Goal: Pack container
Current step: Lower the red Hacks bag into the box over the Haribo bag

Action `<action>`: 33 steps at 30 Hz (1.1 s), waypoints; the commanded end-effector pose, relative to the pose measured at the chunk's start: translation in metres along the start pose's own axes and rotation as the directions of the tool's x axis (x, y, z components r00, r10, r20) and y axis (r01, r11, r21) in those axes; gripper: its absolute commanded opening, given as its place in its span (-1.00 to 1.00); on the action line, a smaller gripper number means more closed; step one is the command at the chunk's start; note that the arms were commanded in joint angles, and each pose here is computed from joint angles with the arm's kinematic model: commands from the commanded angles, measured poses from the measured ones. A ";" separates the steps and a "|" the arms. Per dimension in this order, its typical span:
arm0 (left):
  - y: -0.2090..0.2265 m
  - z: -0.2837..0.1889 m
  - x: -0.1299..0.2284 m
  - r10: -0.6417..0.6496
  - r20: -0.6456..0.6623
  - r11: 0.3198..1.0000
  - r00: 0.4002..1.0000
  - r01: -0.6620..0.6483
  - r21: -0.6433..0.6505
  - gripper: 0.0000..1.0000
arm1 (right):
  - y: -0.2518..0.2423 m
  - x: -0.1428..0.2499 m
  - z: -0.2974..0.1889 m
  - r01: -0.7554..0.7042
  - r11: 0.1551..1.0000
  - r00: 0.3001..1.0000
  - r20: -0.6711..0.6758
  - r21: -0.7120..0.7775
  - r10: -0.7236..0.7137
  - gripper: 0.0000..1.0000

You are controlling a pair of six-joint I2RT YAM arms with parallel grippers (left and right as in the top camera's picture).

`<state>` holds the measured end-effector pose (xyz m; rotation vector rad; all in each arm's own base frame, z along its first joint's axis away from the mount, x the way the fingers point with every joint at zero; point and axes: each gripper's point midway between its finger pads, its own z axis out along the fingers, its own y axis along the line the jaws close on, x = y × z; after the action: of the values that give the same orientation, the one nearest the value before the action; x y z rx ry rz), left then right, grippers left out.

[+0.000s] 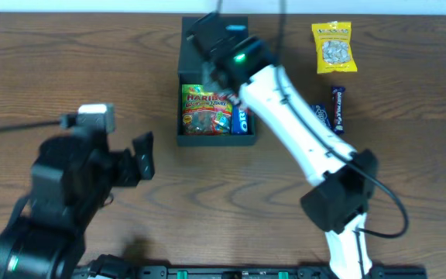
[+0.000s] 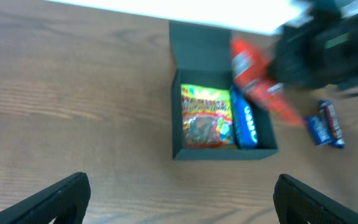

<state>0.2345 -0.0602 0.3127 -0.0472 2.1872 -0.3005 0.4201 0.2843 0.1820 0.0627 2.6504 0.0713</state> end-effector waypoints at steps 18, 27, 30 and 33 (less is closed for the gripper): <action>0.008 -0.042 0.005 0.015 0.071 1.000 0.997 -0.014 -0.009 0.91 | 0.008 -0.004 0.006 0.051 0.994 0.992 0.107 0.102 -0.062 0.98; 0.010 -0.012 0.006 0.014 -0.012 0.999 1.000 -0.014 -0.051 0.90 | -0.031 -0.029 0.028 0.153 0.978 0.986 -0.047 -0.144 -0.161 -0.97; 0.009 -0.001 0.002 0.013 -0.025 0.998 1.000 -0.015 -0.054 0.90 | -0.011 -0.002 0.050 0.224 0.936 0.958 -0.117 -0.271 -0.263 -0.97; 0.009 0.005 0.002 0.013 -0.035 0.998 0.999 -0.015 -0.057 0.91 | 0.010 0.029 0.073 0.250 0.896 0.927 -0.175 -0.367 -0.330 -0.97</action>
<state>0.2363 -0.0560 0.3005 -0.0619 2.2477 -0.2554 0.4591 0.2621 0.1451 -0.2522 2.7128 0.2827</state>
